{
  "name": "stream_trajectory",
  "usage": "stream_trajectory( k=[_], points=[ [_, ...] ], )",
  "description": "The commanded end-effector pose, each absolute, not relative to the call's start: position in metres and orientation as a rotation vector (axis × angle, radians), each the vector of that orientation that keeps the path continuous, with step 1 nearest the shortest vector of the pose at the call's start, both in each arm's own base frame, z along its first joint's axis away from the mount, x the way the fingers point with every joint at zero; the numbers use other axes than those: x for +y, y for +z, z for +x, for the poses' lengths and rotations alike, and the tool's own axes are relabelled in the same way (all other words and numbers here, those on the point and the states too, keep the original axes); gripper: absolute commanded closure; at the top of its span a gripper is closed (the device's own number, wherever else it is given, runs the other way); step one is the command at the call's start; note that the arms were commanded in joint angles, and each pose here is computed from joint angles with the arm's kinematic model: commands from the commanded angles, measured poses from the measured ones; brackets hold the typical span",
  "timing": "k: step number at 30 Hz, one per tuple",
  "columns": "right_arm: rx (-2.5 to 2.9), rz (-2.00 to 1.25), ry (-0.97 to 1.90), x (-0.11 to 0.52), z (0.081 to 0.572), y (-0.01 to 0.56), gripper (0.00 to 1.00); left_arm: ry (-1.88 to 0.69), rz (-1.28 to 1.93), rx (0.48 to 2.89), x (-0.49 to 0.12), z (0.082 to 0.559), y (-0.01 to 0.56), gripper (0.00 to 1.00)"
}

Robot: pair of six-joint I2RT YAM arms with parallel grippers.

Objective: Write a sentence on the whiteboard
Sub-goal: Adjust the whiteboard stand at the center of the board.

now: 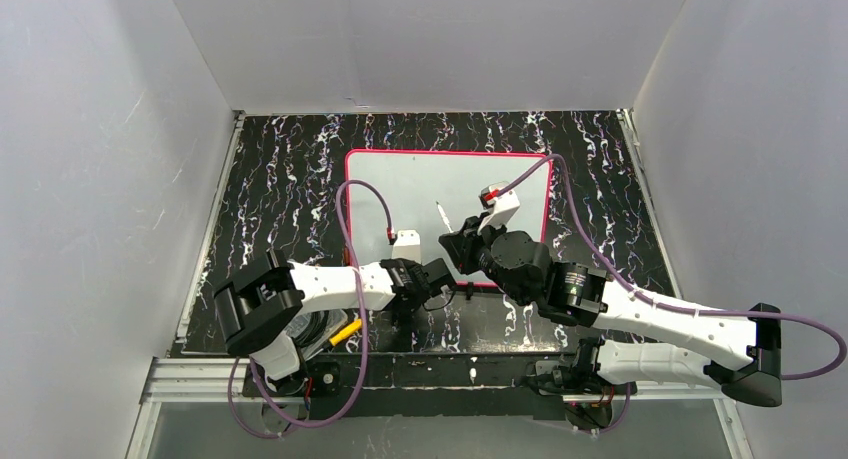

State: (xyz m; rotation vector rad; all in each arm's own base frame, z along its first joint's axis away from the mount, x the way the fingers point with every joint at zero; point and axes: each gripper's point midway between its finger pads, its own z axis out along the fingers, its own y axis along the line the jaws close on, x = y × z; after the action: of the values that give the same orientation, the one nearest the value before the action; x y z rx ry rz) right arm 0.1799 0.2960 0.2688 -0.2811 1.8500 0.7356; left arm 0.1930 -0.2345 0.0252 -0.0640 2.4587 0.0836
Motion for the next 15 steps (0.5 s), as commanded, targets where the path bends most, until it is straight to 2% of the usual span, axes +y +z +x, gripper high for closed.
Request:
stream_trajectory(
  k=[1,8,12,15],
  points=[
    [1.815,-0.23,0.749,0.291,0.182,0.283,0.99,-0.008,-0.122,2.443,-0.255,0.195,0.039,0.88],
    [1.808,-0.217,0.75,0.285,0.182,0.286,0.99,-0.124,-0.108,2.495,-0.263,0.177,0.044,0.58],
    [1.807,-0.214,0.746,0.285,0.182,0.287,0.99,-0.203,-0.09,2.525,-0.267,0.166,0.051,0.53],
    [1.809,-0.221,0.742,0.285,0.182,0.287,0.99,-0.269,-0.054,2.526,-0.265,0.159,0.063,0.46]
  ],
)
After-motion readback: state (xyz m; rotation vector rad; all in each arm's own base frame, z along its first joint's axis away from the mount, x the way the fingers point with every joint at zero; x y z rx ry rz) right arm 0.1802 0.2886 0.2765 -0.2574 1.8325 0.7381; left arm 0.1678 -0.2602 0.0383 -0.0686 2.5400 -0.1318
